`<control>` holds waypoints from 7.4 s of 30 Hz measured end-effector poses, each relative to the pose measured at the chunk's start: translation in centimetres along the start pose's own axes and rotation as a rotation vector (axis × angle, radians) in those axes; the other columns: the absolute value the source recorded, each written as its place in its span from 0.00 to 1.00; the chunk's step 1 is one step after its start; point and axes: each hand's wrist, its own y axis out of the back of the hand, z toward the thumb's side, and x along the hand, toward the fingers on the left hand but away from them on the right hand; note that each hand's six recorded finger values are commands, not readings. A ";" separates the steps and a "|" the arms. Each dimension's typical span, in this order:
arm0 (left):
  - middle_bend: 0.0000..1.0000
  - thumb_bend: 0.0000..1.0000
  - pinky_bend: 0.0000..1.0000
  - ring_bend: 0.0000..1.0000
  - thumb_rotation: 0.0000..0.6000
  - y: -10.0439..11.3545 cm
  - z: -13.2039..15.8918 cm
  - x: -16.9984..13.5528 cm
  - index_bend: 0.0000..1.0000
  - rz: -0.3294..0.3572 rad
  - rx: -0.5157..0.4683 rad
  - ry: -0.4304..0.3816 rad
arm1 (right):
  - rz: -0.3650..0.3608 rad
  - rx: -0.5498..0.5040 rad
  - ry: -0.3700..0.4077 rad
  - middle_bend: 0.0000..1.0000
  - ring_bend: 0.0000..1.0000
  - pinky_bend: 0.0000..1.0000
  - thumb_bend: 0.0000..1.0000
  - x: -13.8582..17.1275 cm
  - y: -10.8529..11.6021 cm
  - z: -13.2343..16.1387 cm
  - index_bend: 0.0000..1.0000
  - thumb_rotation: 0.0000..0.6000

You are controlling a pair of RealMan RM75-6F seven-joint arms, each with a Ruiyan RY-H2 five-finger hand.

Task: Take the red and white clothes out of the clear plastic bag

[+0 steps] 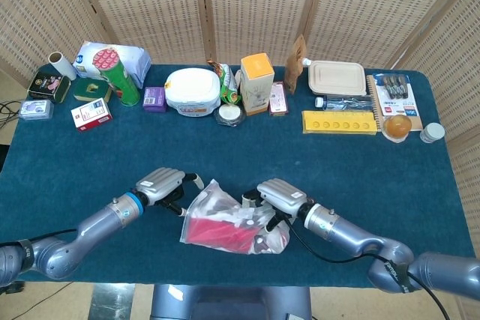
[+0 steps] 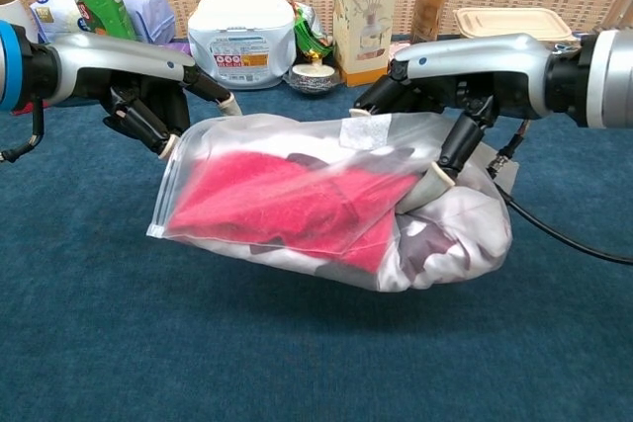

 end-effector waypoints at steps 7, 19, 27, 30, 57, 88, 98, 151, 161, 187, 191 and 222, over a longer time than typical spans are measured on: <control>0.95 0.25 0.92 0.92 0.69 -0.9 0.8 0.7 0.31 -0.014 -0.015 -0.033 | 0.008 -0.018 0.012 0.66 0.83 0.67 0.28 -0.3 -0.1 0.4 0.60 1.00; 0.97 0.42 0.92 0.92 0.92 -1.1 0.7 2.2 0.62 0.055 -0.048 -0.052 | 0.018 -0.068 0.032 0.66 0.84 0.68 0.28 -0.4 -0.2 1.0 0.60 1.00; 0.98 0.44 0.92 0.93 1.00 -1.1 0.1 2.4 0.67 0.082 -0.101 -0.043 | 0.007 -0.104 0.030 0.66 0.84 0.68 0.28 -0.3 0.3 0.7 0.61 1.00; 0.98 0.44 0.92 0.93 1.00 -0.7 -0.2 2.0 0.68 0.093 -0.110 -0.040 | -0.003 -0.111 0.016 0.66 0.84 0.68 0.28 -0.2 0.6 0.1 0.61 1.00; 0.98 0.43 0.92 0.93 1.00 1.0 -4.0 -1.9 0.68 0.141 -0.132 0.024 | -0.044 -0.088 -0.072 0.66 0.84 0.68 0.28 0.9 1.8 -3.7 0.60 1.00; 0.98 0.17 0.92 0.93 1.00 -0.6 -1.8 0.6 0.41 0.145 -0.083 -0.046 | -0.018 -0.187 0.004 0.66 0.85 0.69 0.28 1.1 1.8 -1.0 0.60 1.00; 0.98 0.28 0.92 0.93 1.00 -1.6 -0.4 1.5 0.41 0.088 -0.154 -0.064 | -0.015 -0.212 0.011 0.66 0.85 0.69 0.28 0.4 1.5 -0.6 0.61 1.00; 0.99 0.48 0.94 0.96 1.00 -2.9 -3.4 2.4 0.67 0.095 -0.224 0.051 | 0.009 0.033 -0.086 0.13 0.15 0.11 0.15 -1.0 2.3 -2.6 0.04 1.00; 0.99 0.47 0.94 0.96 1.00 -3.3 -2.5 2.3 0.67 0.058 -0.248 0.048 | -0.062 0.118 -0.163 0.17 0.21 0.17 0.15 2.8 5.1 -4.2 0.07 1.00; 0.99 0.46 0.94 0.96 1.00 -3.3 -2.1 2.1 0.67 0.047 -0.283 0.075 | -0.025 0.335 -0.170 0.31 0.40 0.39 0.23 3.8 -1.3 -4.4 0.33 1.00; 0.99 0.46 0.94 0.96 1.00 -3.3 -2.1 2.1 0.67 0.049 -0.287 0.079 | -0.068 0.328 -0.160 0.34 0.44 0.42 0.26 3.1 -1.7 -4.3 0.39 1.00; 0.99 0.47 0.94 0.96 1.00 -2.5 -3.2 1.9 0.67 0.095 -0.301 0.105 | -0.158 0.301 -0.101 0.61 0.69 0.54 0.45 2.6 0.1 -3.6 0.72 1.00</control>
